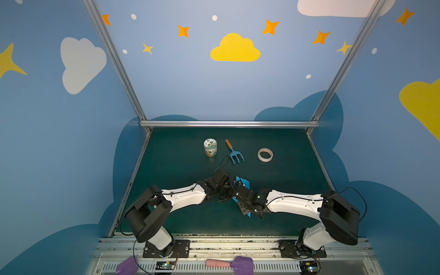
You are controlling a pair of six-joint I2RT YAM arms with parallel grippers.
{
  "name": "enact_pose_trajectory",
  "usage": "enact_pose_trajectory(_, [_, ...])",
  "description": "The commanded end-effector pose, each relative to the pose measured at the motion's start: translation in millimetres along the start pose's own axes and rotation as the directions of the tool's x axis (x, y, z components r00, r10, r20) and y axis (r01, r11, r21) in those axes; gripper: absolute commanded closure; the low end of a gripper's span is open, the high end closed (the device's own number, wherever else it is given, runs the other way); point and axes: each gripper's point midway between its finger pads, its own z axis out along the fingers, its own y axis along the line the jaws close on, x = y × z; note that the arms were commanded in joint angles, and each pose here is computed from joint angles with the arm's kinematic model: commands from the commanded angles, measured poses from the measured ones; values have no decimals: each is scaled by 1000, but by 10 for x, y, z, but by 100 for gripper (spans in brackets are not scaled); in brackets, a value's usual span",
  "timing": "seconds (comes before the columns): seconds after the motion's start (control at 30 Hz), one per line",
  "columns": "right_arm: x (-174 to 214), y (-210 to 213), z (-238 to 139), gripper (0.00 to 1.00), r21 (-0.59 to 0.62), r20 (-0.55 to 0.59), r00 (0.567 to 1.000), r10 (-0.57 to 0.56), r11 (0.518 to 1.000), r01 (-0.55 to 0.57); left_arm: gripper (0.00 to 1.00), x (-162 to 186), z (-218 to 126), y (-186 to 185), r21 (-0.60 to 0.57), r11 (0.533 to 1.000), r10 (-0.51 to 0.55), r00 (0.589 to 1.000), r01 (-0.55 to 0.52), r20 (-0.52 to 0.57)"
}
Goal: Fold a paper plane with a square sheet of paper (fold left side to right side)
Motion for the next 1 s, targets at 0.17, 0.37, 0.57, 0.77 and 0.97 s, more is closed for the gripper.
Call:
enact_pose_trajectory(0.17, [145, -7, -30, 84, 22, -32, 999, 6, 1000, -6, 96, -13, -49, 94, -27, 1000, -5, 999, 6, 35])
enact_pose_trajectory(0.37, [195, -39, -6, 83, 43, -45, 999, 16, 999, -14, 96, -21, -69, 113, -34, 999, -4, 999, 5, 46])
enact_pose_trajectory(0.57, [247, -81, 14, 83, 60, -55, 998, 23, 998, -20, 97, -27, -73, 114, -36, 999, -1, 999, 3, 50])
enact_pose_trajectory(0.77, [271, -101, 39, 86, 71, -60, 998, 26, 997, -22, 96, -25, -89, 123, -39, 999, -2, 999, 4, 53])
enact_pose_trajectory(0.97, [307, -155, 63, 95, 99, -66, 997, 39, 995, -32, 96, -38, -106, 117, -37, 999, -1, 998, 4, 64])
